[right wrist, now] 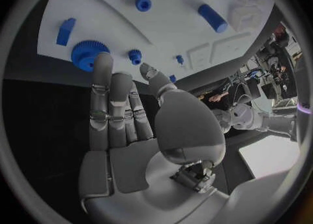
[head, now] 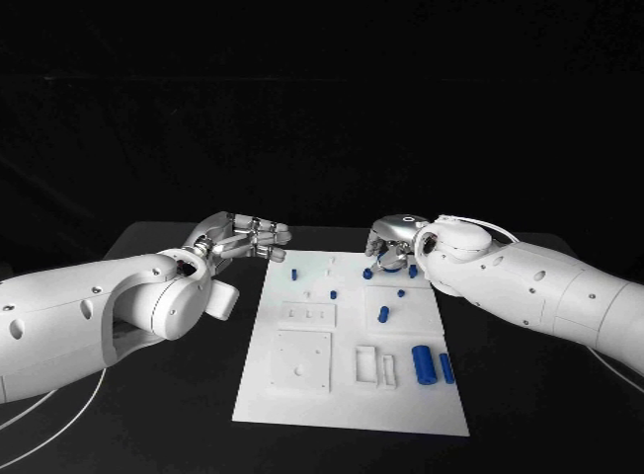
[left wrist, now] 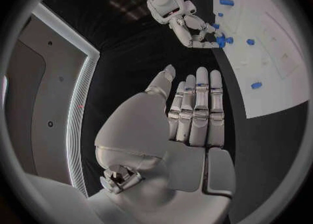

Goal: Assemble the parts on the task board

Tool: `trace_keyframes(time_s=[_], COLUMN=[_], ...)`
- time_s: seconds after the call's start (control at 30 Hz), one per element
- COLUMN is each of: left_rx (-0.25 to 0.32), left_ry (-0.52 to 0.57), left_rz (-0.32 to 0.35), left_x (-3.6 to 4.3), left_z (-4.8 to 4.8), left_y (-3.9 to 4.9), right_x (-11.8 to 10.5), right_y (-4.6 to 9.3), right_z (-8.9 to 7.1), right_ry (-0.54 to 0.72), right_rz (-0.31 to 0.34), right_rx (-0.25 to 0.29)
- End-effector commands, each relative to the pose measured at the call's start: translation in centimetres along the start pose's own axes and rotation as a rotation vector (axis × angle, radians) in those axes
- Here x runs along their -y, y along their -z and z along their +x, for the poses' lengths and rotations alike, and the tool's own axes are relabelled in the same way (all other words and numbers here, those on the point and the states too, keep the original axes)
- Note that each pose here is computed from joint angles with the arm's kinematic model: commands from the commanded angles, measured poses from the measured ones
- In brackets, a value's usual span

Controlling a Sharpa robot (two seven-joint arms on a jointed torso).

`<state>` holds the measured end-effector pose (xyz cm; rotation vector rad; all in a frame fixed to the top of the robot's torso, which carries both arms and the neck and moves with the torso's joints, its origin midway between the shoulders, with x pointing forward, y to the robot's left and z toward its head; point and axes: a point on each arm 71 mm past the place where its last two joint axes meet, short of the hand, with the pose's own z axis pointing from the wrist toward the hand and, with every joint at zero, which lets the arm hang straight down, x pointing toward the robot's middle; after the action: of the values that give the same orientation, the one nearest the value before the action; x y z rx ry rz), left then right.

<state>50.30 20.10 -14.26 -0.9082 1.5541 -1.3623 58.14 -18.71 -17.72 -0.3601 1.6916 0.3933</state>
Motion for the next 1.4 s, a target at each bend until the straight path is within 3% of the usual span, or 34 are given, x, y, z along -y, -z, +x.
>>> trace_keyframes(time_s=[0.03,0.5,1.4], left_rx=[-0.022,-0.035,-0.039], left_ry=[0.0,-0.003,-0.004], left_rz=[0.02,0.027,0.024], left_x=[0.45,0.96,1.04], left_z=[0.28,0.51,0.49], left_y=[0.03,0.21,0.2], right_x=[-0.3,-0.5,-0.7], right_y=[-0.1,-0.3,-0.3], right_z=[0.2,1.0,1.7], right_ry=[0.032,0.057,0.065], right_rz=[-0.004,-0.005,-0.01], right_rx=[-0.018,-0.045,-0.06])
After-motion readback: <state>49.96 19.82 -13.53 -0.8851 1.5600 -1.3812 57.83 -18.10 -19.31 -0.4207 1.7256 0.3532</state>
